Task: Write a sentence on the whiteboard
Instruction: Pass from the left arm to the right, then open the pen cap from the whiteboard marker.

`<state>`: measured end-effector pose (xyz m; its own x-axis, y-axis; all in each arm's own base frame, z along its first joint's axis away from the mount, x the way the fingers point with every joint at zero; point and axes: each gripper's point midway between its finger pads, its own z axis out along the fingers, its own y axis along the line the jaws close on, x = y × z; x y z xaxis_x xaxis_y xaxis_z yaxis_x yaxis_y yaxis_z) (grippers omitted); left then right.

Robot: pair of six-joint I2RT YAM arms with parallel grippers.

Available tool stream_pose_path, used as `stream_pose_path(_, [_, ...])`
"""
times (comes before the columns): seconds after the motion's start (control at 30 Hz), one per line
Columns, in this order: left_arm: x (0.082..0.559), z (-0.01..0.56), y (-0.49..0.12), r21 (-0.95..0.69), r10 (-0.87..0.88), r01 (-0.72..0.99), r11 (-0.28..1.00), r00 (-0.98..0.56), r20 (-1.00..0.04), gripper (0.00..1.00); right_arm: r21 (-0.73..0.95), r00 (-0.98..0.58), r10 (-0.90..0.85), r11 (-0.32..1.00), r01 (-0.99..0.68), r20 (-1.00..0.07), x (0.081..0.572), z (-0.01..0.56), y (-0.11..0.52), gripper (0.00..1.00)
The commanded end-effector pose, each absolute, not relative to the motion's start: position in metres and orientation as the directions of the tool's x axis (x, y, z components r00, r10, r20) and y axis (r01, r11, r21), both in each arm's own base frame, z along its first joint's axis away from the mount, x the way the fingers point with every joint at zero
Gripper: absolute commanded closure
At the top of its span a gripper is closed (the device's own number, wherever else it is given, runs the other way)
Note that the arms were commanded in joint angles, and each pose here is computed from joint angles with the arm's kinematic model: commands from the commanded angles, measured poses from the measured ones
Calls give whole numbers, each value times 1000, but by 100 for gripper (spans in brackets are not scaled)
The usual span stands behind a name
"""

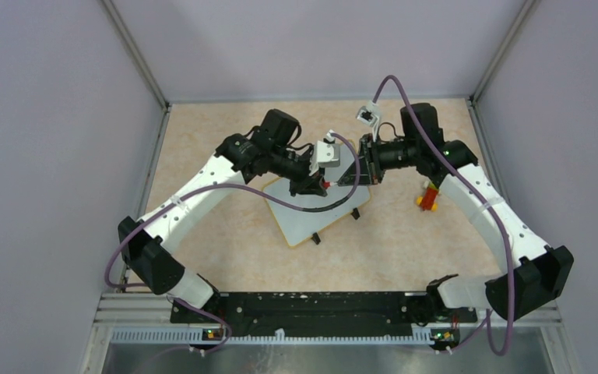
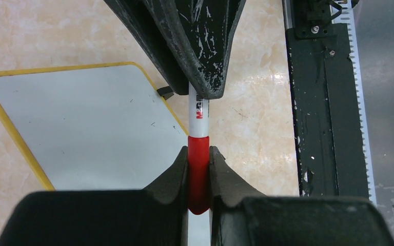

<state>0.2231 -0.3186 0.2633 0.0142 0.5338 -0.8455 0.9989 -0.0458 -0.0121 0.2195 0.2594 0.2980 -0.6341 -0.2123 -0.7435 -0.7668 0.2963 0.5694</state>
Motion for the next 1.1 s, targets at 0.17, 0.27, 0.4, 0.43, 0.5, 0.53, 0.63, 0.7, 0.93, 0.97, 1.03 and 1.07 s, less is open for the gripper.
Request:
stream_pose_path(0.17, [224,284,-321,20,487,999,-27,30,-873,69,482,-533,-222,245,-841,-817,211,324,261,100])
stream_pose_path(0.27, [219,288,-317,31,460,1000,-6,30,-887,49,488,-537,-202,248,-837,-819,214,328,255,100])
stream_pose_path(0.4, [215,298,-314,49,422,999,2,44,-906,45,518,-558,-195,220,-826,-807,211,327,255,100])
stream_pose_path(0.43, [215,300,-315,45,419,999,6,39,-907,47,524,-561,-195,212,-825,-805,210,327,256,100])
stream_pose_path(0.5, [215,301,-317,35,417,999,1,31,-909,54,527,-563,-191,207,-824,-804,210,328,257,100])
stream_pose_path(0.53, [216,301,-318,31,415,1000,-1,29,-909,57,529,-565,-191,209,-823,-803,210,328,257,100])
stream_pose_path(0.63, [217,303,-318,32,408,999,9,26,-913,66,533,-571,-195,218,-818,-797,210,326,256,100])
stream_pose_path(0.7, [220,300,-318,35,416,999,22,23,-909,78,532,-571,-196,218,-818,-797,209,326,256,100])
stream_pose_path(0.93, [224,285,-303,25,446,998,64,-6,-895,100,521,-575,-176,275,-808,-799,223,328,236,100])
stream_pose_path(0.97, [225,284,-299,28,451,997,73,-8,-892,100,518,-574,-177,280,-808,-799,224,328,232,100])
stream_pose_path(1.03, [224,278,-292,19,464,997,81,-21,-886,100,501,-563,-181,296,-813,-806,226,329,224,100])
stream_pose_path(1.07, [225,275,-287,11,471,996,85,-31,-882,100,491,-555,-178,303,-816,-812,227,331,220,100])
